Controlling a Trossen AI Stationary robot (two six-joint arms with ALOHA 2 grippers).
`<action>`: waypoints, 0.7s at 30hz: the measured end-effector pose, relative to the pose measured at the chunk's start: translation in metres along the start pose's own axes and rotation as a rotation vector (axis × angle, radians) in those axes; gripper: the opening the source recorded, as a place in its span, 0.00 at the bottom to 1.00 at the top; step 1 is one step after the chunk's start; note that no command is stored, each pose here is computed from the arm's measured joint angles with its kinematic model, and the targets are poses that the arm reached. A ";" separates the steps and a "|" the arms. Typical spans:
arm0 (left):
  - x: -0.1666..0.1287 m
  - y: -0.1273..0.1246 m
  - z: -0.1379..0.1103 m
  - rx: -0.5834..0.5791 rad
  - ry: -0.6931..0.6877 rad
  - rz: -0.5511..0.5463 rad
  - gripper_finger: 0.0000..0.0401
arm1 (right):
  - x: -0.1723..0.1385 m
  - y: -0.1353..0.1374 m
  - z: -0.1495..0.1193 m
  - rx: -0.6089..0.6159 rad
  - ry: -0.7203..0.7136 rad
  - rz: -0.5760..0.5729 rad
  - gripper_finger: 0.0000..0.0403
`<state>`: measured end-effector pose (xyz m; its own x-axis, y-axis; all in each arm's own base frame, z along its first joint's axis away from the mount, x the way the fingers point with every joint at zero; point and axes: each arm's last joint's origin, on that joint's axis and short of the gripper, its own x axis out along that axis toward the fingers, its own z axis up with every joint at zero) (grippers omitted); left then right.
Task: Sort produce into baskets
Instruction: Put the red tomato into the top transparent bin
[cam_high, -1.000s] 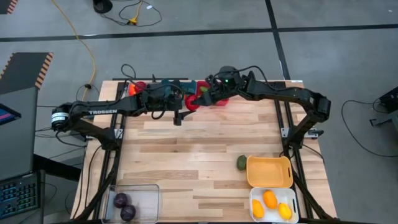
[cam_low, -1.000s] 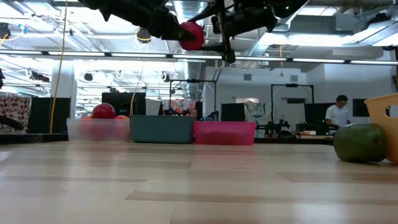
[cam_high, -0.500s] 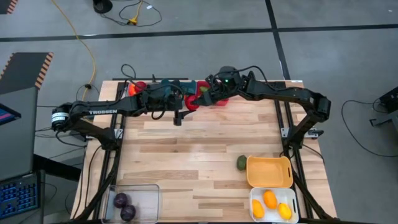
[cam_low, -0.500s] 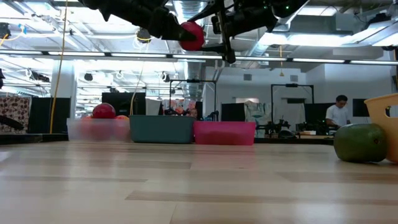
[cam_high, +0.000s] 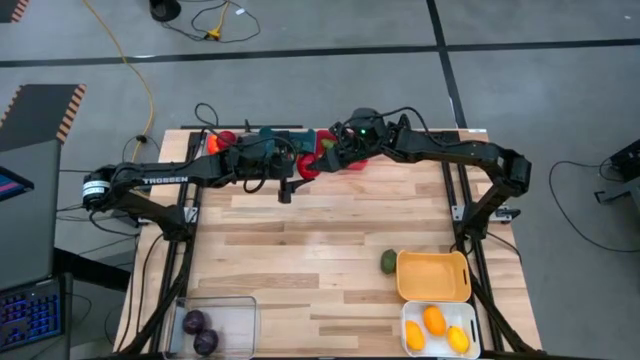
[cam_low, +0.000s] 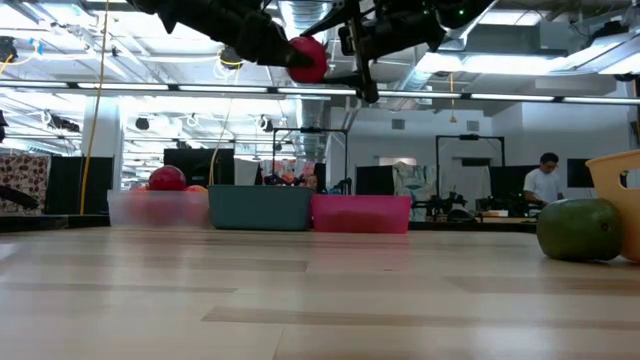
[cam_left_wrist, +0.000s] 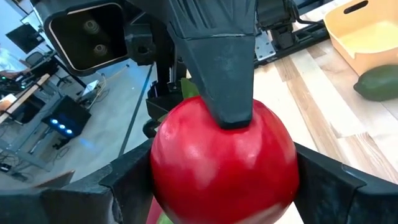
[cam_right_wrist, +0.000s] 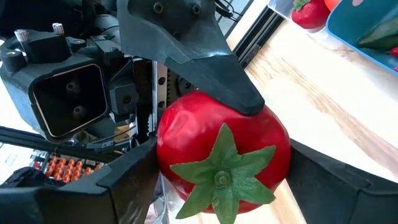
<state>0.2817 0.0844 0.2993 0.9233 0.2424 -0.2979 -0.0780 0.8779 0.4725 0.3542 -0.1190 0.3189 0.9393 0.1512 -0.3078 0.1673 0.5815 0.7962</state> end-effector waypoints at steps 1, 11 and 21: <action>0.000 0.000 0.000 0.000 0.004 -0.002 0.73 | 0.000 0.000 0.000 -0.004 0.001 0.000 0.86; -0.001 -0.002 -0.005 -0.027 0.064 -0.015 0.73 | 0.001 -0.001 -0.001 -0.011 0.011 -0.004 0.98; -0.007 0.005 -0.037 -0.018 0.435 0.131 0.73 | -0.005 -0.017 -0.009 0.090 0.118 -0.131 0.96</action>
<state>0.2609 0.1021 0.2727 0.6620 0.4993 -0.5590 -0.1935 0.8343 0.5162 0.3436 -0.1227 0.3021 0.8671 0.1751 -0.4664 0.3167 0.5290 0.7873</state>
